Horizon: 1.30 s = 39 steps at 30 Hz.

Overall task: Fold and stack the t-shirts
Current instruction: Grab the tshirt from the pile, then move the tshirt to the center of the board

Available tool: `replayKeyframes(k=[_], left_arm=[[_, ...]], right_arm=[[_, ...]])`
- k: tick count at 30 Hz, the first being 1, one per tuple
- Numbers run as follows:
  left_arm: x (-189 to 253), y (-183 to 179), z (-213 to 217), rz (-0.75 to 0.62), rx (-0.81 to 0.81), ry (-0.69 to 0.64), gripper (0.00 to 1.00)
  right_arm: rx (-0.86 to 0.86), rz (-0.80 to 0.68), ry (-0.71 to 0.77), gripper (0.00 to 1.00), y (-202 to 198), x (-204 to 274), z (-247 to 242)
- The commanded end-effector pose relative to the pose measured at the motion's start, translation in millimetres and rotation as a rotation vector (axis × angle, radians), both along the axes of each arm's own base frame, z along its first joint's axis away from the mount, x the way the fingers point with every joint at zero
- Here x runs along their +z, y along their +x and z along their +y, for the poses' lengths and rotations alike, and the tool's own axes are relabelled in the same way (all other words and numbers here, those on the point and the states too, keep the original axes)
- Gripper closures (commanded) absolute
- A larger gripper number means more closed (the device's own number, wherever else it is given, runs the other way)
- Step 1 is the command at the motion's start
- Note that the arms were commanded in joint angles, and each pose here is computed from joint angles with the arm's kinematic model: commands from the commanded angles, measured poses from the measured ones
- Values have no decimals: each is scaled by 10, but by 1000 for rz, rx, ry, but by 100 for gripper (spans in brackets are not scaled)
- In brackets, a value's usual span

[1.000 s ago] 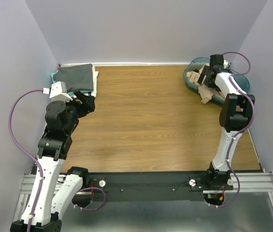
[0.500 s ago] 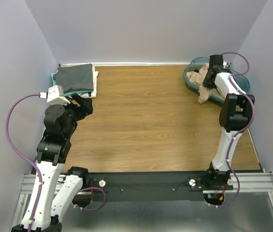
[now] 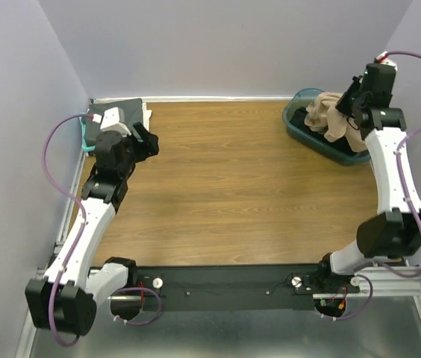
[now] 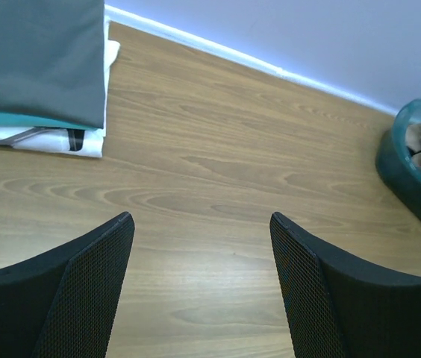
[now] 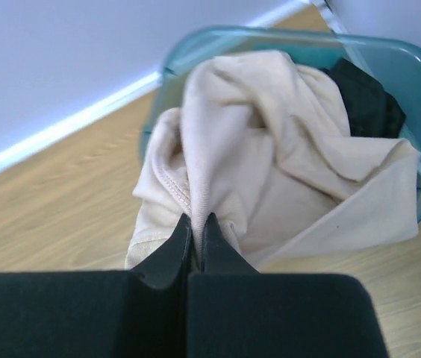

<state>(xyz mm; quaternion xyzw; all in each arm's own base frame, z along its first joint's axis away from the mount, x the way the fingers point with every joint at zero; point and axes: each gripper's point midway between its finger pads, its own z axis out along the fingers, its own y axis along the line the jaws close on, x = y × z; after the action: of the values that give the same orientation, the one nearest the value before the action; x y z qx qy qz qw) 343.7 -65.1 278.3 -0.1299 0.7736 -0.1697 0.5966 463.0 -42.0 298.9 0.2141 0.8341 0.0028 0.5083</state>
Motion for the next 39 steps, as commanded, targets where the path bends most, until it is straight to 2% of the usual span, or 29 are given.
replayKeyframes(k=[1,2,6,13,16,22,25,30,35,36,37,38,39], left_arm=[[241,350,-159,-106,-89,34,18],[262,423,-177,-117,-94,36,19],[245,727,-287,-129,-147,71,19],[279,992,-408,-140,-203,89,20],[286,1025,-460,-147,-230,86,21],[303,990,-466,-146,-241,96,21],[303,949,-439,-142,-229,98,21],[296,858,-410,-124,-223,103,22],[421,649,-339,-138,-208,123,25],[331,577,-320,-97,-206,124,26],[328,487,-297,-96,-199,122,27],[298,438,-286,-82,-193,112,28],[287,338,-280,-72,-193,105,28]], right_arm=[[126,-62,160,100,-390,391,382],[156,-115,178,99,-524,648,450],[353,-149,284,100,-1012,1093,880],[658,-221,417,99,-1710,1624,1439],[737,-259,436,97,-1823,1815,1547],[819,-373,462,93,-1838,2217,1654],[845,-391,460,91,-1769,2273,1676],[858,-334,488,91,-1574,2045,1726],[844,-221,477,90,-1106,1510,1969],[842,-196,460,89,-1018,1390,2049],[856,-124,448,73,-856,1098,2237],[790,-80,428,53,-695,863,2226],[759,-29,422,30,-571,638,2265]])
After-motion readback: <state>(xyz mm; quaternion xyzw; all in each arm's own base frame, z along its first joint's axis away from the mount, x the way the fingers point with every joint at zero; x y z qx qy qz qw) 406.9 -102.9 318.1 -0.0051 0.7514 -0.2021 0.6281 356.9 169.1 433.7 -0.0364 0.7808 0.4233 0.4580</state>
